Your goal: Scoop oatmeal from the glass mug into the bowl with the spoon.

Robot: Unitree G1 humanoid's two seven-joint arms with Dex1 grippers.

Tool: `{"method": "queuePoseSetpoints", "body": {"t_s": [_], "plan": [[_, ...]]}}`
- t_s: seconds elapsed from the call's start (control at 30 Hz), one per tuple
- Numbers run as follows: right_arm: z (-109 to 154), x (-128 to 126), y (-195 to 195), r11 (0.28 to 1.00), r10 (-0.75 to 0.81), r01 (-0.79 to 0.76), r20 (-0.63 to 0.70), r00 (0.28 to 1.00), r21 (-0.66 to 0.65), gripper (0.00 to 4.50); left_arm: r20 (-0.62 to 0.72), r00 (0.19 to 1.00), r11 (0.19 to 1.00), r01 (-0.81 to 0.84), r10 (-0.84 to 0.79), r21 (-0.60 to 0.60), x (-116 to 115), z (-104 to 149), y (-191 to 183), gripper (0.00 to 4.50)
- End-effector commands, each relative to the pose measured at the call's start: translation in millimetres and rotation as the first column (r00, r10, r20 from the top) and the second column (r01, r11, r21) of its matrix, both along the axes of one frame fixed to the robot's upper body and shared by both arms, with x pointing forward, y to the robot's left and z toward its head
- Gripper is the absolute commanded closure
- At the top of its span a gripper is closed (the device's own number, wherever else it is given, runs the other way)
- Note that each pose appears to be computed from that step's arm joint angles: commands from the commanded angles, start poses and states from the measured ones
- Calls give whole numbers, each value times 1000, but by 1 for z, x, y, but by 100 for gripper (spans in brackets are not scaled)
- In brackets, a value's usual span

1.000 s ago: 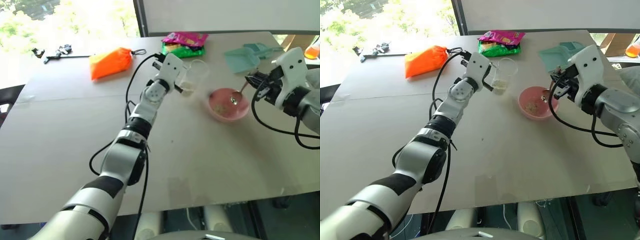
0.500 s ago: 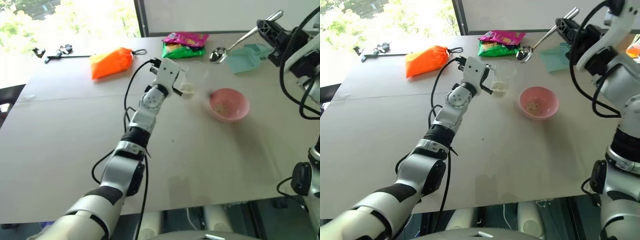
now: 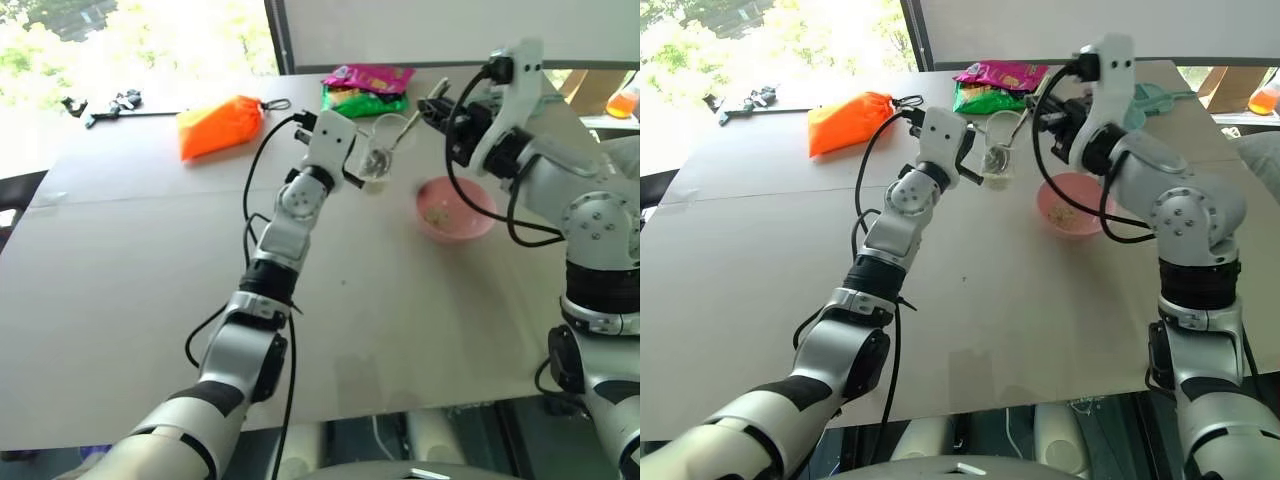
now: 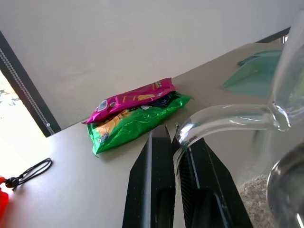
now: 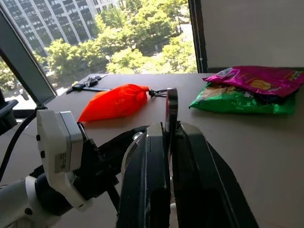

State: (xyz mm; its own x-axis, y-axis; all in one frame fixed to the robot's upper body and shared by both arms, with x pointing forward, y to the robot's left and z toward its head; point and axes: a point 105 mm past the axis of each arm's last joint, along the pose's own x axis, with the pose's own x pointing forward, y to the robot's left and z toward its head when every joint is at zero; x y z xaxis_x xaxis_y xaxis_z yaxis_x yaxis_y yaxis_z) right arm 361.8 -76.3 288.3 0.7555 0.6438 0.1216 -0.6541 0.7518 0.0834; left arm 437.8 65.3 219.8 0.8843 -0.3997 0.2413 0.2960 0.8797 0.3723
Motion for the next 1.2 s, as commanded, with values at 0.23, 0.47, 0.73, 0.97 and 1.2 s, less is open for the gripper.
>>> {"method": "queuePoseSetpoints", "body": {"t_s": [0.23, 0.47, 0.73, 0.97, 1.2], "plan": [[30, -27, 2, 993, 120, -115, 203, 972, -37, 13, 34, 995, 983, -85, 92, -164, -15, 15, 41, 450], [-9, -67, -52, 975, 165, -108, 304, 938, -197, 13, -25, 980, 933, -193, 195, -304, -31, -5, 109, 450], [-59, -106, -87, 952, 226, -166, 229, 947, -256, 13, -70, 988, 954, -154, 141, -255, -33, -35, 142, 450], [-83, -125, -90, 921, 283, -211, 193, 939, -327, 13, -117, 978, 941, -201, 175, -270, -35, -51, 160, 450], [-85, -131, -96, 909, 312, -238, 181, 933, -341, 13, -145, 965, 927, -252, 219, -278, -40, -55, 171, 450]]}}
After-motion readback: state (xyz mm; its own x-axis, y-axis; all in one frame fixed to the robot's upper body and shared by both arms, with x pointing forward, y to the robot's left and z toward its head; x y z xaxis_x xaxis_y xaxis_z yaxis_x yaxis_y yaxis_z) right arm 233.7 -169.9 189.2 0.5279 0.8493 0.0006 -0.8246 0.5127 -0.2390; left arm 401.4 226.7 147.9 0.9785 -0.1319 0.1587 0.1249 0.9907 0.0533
